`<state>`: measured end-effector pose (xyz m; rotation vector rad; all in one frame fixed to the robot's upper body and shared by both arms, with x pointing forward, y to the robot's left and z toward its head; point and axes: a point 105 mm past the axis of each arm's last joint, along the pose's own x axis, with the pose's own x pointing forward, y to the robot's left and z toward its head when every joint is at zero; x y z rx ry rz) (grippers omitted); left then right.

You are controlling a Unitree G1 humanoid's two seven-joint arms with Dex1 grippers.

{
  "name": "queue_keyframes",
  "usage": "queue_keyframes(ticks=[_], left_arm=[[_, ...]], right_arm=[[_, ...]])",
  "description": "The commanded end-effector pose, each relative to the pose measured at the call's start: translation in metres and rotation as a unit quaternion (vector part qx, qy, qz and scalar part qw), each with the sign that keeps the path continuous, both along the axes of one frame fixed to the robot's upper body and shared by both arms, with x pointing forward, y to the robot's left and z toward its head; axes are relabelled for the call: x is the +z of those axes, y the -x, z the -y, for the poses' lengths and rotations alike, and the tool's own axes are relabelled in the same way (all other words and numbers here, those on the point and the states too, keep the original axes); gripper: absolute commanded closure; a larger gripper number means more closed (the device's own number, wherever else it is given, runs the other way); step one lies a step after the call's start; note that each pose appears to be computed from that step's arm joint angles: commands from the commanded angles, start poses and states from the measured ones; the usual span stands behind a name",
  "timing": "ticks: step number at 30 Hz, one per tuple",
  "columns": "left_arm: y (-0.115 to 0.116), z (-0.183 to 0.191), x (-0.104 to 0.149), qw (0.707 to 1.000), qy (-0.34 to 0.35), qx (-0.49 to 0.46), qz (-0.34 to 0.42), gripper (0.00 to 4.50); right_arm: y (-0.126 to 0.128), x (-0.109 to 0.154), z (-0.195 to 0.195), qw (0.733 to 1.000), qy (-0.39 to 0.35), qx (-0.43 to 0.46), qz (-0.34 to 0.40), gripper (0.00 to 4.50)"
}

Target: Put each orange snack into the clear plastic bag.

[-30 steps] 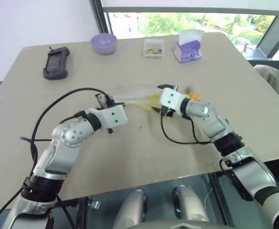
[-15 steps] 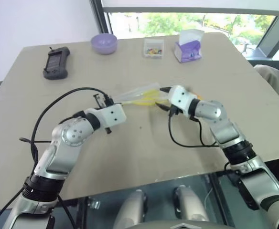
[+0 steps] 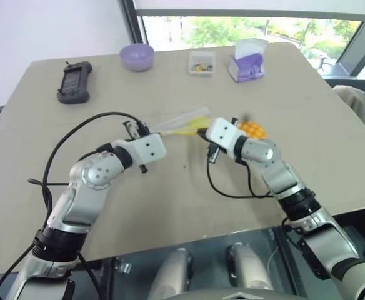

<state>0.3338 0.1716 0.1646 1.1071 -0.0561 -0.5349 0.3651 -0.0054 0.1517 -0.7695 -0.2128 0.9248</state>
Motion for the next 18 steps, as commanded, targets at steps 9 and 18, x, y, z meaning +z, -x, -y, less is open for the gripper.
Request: queue_keyframes(ticks=[9, 18], left_arm=[[0.010, 0.018, 0.008, 0.999, -0.009, -0.044, 0.028, 4.50], [0.014, 0.022, 0.003, 0.998, -0.020, -0.060, 0.026, 4.50]], right_arm=[[-0.015, 0.008, -0.014, 0.998, -0.046, -0.033, 0.000, 4.49], [-0.017, 0.008, -0.012, 0.992, -0.104, -0.046, -0.060, 4.49]])
